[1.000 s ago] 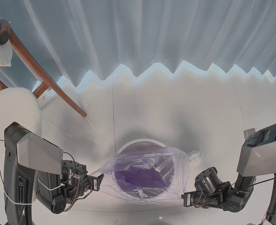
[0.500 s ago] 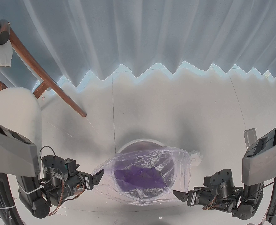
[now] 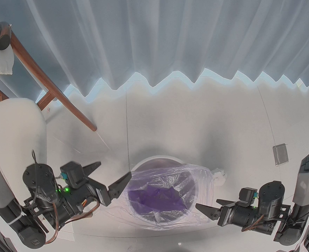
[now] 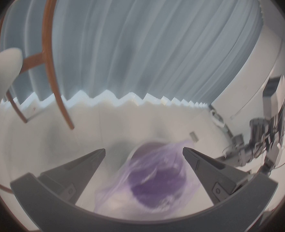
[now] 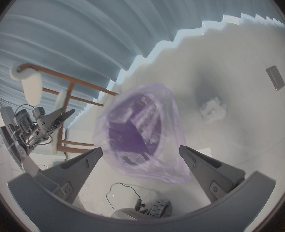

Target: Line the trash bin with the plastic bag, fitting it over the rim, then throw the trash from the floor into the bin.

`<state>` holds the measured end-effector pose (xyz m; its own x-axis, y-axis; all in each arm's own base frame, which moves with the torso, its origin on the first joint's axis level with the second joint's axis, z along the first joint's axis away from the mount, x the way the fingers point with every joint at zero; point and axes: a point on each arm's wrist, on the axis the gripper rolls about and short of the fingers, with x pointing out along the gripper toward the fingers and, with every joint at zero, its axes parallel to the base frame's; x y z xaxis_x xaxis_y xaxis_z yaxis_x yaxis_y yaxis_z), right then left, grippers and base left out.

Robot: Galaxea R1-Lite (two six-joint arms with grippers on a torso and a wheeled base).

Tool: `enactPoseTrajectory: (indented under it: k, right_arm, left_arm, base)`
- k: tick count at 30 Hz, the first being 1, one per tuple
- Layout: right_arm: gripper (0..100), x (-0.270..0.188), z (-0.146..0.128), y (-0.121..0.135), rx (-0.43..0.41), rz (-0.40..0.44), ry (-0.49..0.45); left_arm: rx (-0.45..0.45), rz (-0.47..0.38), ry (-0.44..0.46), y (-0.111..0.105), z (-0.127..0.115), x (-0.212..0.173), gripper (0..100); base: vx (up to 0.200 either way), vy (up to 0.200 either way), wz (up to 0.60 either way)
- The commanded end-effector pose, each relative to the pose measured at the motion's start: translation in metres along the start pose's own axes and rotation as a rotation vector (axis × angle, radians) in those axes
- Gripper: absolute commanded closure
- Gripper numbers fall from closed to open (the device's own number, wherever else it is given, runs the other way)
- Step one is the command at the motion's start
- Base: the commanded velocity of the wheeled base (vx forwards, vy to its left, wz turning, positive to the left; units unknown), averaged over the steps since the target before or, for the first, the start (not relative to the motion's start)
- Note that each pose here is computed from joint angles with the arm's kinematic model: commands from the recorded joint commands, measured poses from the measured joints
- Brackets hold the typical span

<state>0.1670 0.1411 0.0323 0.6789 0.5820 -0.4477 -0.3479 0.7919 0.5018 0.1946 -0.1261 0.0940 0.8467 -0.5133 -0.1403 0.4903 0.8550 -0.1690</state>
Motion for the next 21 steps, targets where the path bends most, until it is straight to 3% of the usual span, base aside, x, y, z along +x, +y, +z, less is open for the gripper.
enactPoseTrajectory:
  k: [1, 5, 7, 8, 11, 14, 16, 21]
  right_arm:
    - [0, -0.026, 0.036, 0.022, 0.004, 0.147, -0.202]
    - [0, -0.028, 0.059, 0.029, 0.011, 0.171, -0.284]
    - [0, -0.028, 0.059, 0.029, 0.011, 0.171, -0.284]
    - [0, -0.033, 0.084, 0.04, 0.017, 0.189, -0.346]
    - [0, -0.049, 0.108, 0.055, 0.03, 0.228, -0.373]
    - [0, -0.065, 0.12, 0.063, 0.03, 0.241, -0.374]
    - [0, -0.09, 0.126, 0.07, 0.022, 0.243, -0.372]
    - [0, -0.11, 0.129, 0.073, 0.016, 0.265, -0.367]
  left_arm:
    - [-0.052, -0.123, -0.338, -0.021, 0.073, 0.006, 0]
    - [-0.17, -0.191, -0.54, -0.029, 0.124, 0.021, 0]
    - [-0.17, -0.191, -0.54, -0.029, 0.124, 0.021, 0]
    - [-0.301, -0.252, -0.688, -0.034, 0.164, 0.025, 0]
    - [-0.391, -0.306, -0.735, -0.04, 0.178, 0.018, 0]
    - [-0.395, -0.361, -0.749, -0.046, 0.184, 0.008, 0]
    - [-0.337, -0.405, -0.767, -0.043, 0.197, 0.012, 0]
    - [-0.128, -0.185, -0.779, 0.006, 0.211, 0.043, 0]
  base:
    - [0.0, 0.0, 0.0]
    - [0.0, 0.0, 0.0]
    - [0.0, 0.0, 0.0]
    - [0.0, 0.0, 0.0]
    - [0.0, 0.0, 0.0]
    - [0.0, 0.0, 0.0]
    - [0.0, 0.0, 0.0]
    - [0.0, 0.0, 0.0]
